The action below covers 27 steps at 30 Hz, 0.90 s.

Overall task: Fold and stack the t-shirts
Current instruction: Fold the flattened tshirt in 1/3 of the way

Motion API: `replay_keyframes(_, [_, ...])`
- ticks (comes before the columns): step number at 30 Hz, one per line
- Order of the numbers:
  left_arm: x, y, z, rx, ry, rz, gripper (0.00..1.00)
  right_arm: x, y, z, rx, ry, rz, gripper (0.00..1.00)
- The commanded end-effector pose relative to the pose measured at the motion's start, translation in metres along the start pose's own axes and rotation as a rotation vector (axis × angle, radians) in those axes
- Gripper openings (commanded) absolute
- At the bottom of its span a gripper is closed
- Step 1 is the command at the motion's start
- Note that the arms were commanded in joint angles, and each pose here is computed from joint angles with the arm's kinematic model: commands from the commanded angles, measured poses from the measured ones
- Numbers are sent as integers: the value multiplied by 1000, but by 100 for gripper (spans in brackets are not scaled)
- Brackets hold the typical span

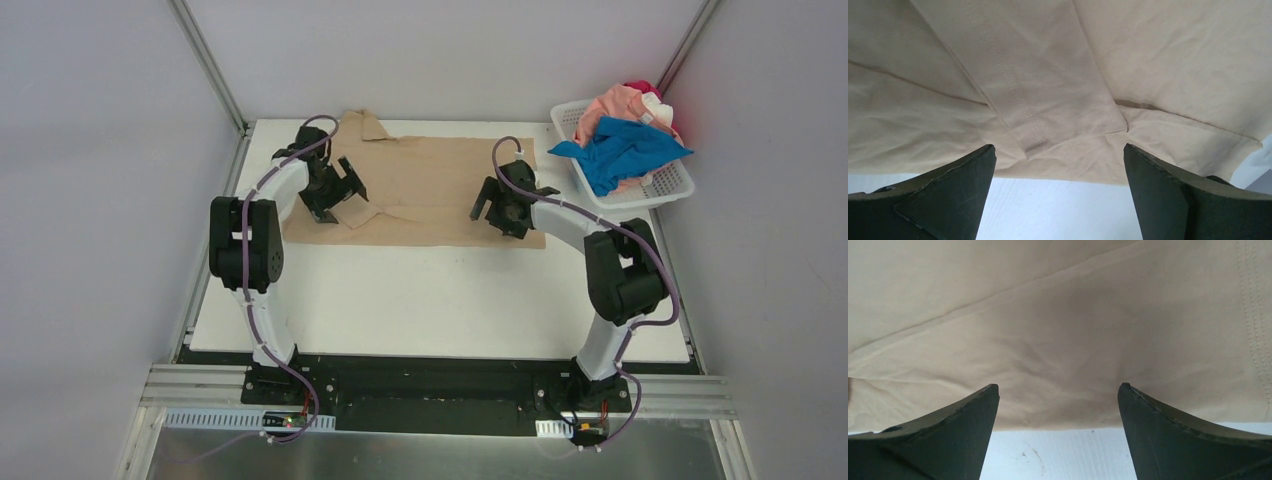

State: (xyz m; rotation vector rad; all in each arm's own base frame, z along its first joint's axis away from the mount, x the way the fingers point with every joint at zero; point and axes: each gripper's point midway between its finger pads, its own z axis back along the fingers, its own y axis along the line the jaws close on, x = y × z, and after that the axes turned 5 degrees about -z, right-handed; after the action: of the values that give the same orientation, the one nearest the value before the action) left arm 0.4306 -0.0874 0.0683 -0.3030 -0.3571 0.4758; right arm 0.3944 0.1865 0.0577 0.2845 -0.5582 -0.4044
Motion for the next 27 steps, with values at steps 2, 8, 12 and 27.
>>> replay_keyframes(2, [0,-13,-16,-52,18,22,99,-10,-5,-8,5,20,-21,92])
replay_keyframes(8, [-3,-8,-30,-30,42,32,99,-18,-16,-13,-28,33,-18,92])
replay_keyframes(12, [1,-9,-36,-30,40,43,99,-20,-18,-13,-36,35,-16,92])
replay_keyframes(27, [83,-87,-35,-243,-98,78,99,-15,-30,-12,-94,10,20,92])
